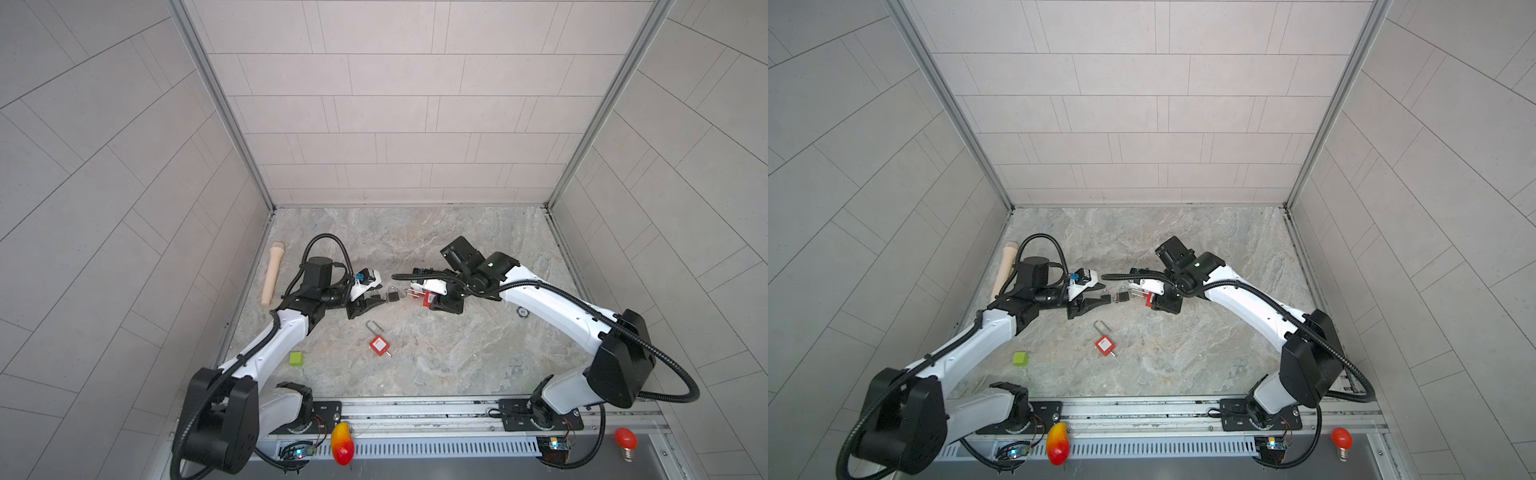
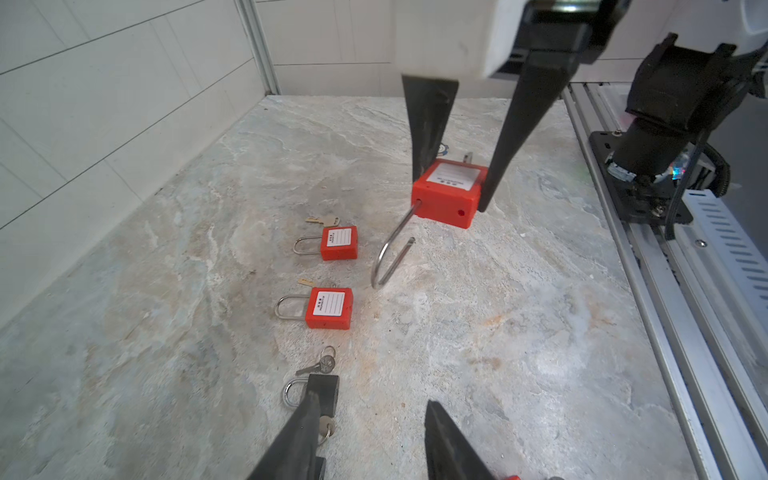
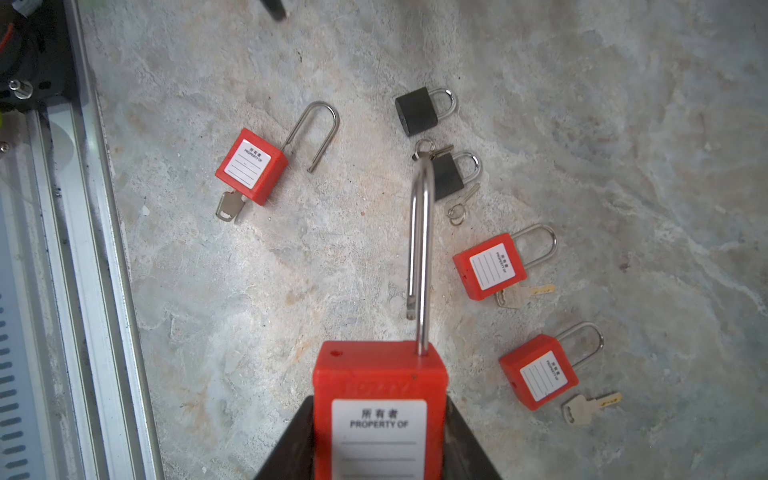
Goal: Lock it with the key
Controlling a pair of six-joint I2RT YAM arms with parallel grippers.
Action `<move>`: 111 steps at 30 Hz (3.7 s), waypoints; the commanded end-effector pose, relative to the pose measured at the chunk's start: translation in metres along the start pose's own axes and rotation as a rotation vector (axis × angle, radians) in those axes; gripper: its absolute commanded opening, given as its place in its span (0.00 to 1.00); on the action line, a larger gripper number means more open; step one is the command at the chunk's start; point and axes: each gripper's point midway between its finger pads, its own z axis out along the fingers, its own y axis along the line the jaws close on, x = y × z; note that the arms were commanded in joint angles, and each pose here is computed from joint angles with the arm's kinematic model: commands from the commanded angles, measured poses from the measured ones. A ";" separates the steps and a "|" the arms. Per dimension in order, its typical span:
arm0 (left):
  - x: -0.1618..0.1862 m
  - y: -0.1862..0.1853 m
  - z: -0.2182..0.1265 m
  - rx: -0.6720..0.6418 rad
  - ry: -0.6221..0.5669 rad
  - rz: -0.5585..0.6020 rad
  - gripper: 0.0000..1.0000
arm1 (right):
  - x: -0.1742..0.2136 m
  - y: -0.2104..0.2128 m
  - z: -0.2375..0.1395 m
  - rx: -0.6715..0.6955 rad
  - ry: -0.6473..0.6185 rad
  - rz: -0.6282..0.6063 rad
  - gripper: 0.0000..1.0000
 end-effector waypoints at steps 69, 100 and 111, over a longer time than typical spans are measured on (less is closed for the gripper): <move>-0.078 -0.029 0.029 0.133 -0.197 0.080 0.00 | -0.007 0.010 -0.026 -0.120 -0.035 -0.152 0.56; -0.091 -0.043 0.033 0.228 -0.240 0.048 0.00 | -0.013 0.016 -0.032 -0.130 -0.087 -0.287 0.13; -0.091 -0.051 0.037 0.291 -0.239 -0.005 0.00 | -0.027 0.001 -0.025 -0.031 -0.123 -0.319 0.06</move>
